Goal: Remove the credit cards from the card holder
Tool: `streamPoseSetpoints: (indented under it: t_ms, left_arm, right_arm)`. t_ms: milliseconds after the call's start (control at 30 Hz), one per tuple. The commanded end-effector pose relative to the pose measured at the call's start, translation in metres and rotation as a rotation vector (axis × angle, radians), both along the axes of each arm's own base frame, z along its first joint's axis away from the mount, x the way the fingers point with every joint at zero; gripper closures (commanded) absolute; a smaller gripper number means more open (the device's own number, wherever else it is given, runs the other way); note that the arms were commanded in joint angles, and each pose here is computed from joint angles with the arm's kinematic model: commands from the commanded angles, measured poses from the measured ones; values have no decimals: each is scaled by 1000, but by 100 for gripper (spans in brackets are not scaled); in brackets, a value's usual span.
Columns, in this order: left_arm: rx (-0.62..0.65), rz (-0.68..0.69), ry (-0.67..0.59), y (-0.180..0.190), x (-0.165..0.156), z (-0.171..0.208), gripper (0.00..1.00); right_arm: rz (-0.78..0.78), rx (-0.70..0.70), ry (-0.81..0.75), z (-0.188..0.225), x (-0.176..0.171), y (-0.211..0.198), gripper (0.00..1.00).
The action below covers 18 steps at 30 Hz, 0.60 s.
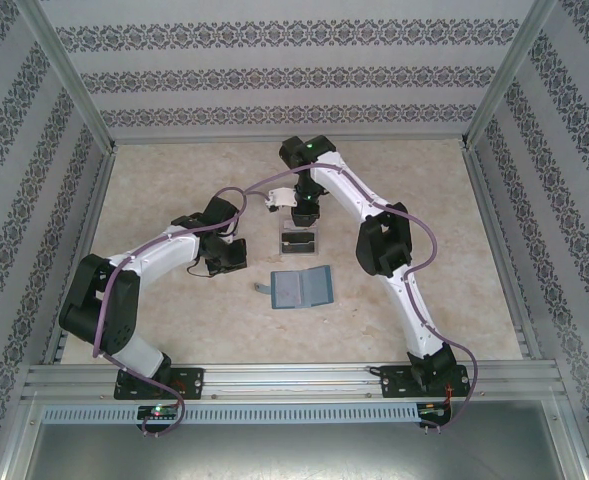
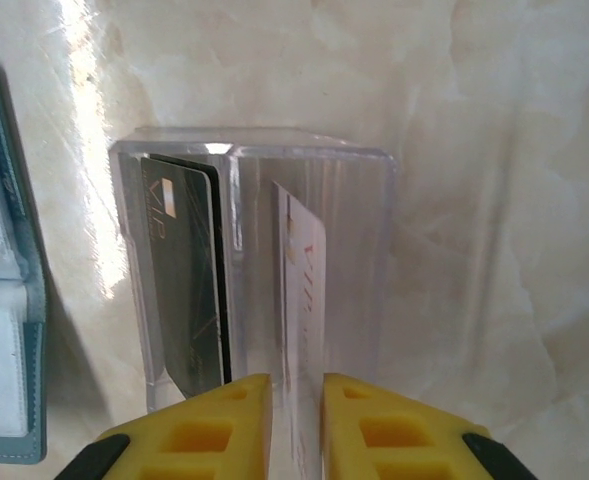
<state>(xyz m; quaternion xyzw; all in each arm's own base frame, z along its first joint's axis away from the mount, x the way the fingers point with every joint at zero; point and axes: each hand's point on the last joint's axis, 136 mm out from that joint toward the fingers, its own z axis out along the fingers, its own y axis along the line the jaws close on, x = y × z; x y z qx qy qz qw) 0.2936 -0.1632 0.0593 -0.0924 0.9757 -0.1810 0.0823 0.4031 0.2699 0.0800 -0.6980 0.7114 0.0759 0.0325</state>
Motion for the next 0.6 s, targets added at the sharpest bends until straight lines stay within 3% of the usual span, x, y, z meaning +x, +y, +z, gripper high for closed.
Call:
streamPoseSetpoints:
  t_ms: [0, 300, 567]
  left_arm:
    - [-21, -10, -11, -3, 7, 5, 100]
    - [-113, -17, -20, -20, 12, 14, 99]
    - [-162, -47, -16, -38, 14, 16, 99]
  right_arm:
    - [-24, 16, -114, 44, 10, -4, 77]
    - [-132, 77, -176, 61, 11, -2, 78]
    - [-431, 221, -153, 59, 0, 6, 83]
